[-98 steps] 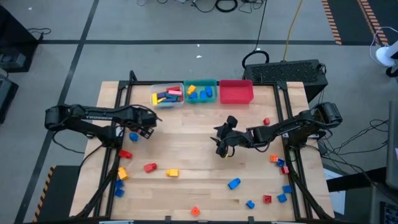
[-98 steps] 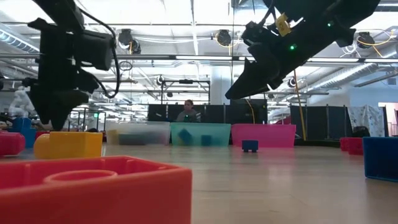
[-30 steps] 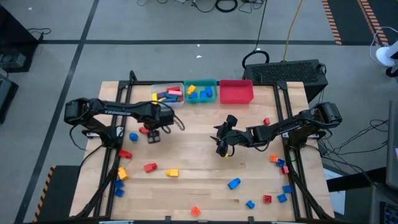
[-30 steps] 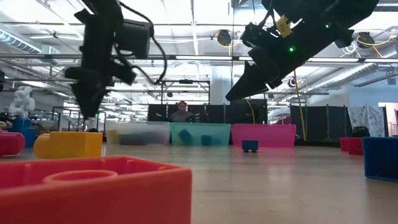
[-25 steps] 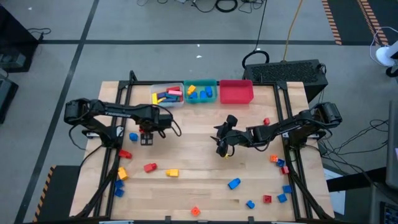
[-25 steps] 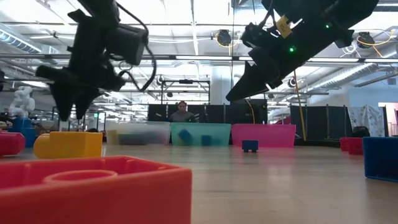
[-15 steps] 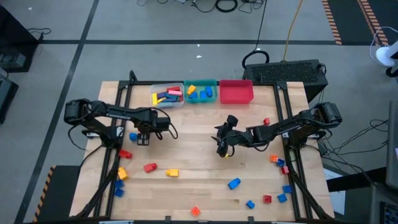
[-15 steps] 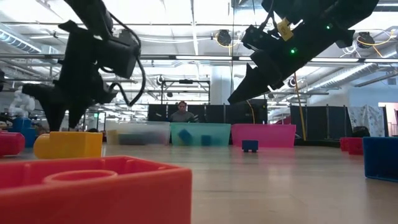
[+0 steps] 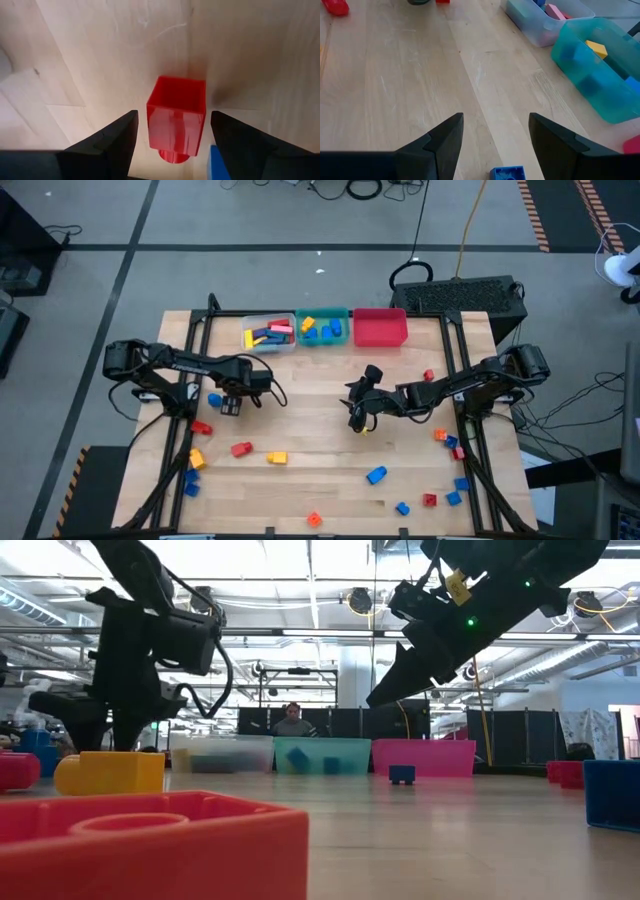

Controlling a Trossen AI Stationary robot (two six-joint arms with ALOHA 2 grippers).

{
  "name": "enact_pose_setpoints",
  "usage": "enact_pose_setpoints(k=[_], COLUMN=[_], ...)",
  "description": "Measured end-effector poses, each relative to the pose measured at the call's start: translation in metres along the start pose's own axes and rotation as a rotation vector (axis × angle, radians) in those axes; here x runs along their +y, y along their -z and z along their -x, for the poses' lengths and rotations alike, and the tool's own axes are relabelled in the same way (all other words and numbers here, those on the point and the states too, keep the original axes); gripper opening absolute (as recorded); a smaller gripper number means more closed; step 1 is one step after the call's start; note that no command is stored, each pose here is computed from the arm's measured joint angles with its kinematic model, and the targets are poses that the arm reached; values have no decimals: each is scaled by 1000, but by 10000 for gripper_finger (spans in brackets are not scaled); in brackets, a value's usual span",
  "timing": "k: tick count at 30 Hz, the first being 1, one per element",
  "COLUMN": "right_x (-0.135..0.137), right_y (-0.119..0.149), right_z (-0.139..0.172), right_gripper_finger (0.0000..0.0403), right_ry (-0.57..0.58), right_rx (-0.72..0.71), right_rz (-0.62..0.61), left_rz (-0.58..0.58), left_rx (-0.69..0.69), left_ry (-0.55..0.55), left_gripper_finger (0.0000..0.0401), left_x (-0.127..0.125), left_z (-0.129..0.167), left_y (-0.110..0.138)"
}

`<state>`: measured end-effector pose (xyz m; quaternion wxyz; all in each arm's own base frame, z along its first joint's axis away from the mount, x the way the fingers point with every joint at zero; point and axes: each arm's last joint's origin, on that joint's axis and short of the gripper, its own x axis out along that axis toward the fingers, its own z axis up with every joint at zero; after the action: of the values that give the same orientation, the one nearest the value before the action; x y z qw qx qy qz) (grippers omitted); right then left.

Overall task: Sort blocks by size
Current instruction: Put the red 1 stud game piece into the green bin

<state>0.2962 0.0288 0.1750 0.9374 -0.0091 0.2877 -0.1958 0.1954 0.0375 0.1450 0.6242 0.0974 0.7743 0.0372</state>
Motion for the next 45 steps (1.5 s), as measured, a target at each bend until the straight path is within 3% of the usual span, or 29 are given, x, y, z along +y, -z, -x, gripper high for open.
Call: enact_pose_setpoints(k=[9, 17, 19, 24, 30, 33, 37, 45], right_x=[0, 0, 0, 0, 0, 0, -3, -3], right_y=[0, 0, 0, 0, -1, -1, -1, -1], right_z=[0, 0, 0, 0, 0, 0, -1, -2], right_gripper_finger=[210, 210, 210, 210, 210, 210, 210, 210], right_ry=[0, 0, 0, 0, 0, 0, 8, 9], right_rx=[-1, -1, -1, -4, -8, -8, -6, -8], right_rz=[0, -1, -1, -2, -4, -5, -10, -33], left_rz=[-2, 18, 34, 103, 132, 141, 246, 424], left_rx=[-5, -12, -21, -136, -314, -424, -595, -681], left_ry=[14, 15, 9, -29, -79, -120, -187, -261], left_gripper_finger=[245, 146, 138, 138, 143, 144, 146, 147], left_x=[0, 3, 6, 19, 36, 49, 79, 143], left_z=[0, 0, 0, 12, 50, 72, 90, 77], left_y=[0, 0, -1, -15, -37, -47, -61, -85])
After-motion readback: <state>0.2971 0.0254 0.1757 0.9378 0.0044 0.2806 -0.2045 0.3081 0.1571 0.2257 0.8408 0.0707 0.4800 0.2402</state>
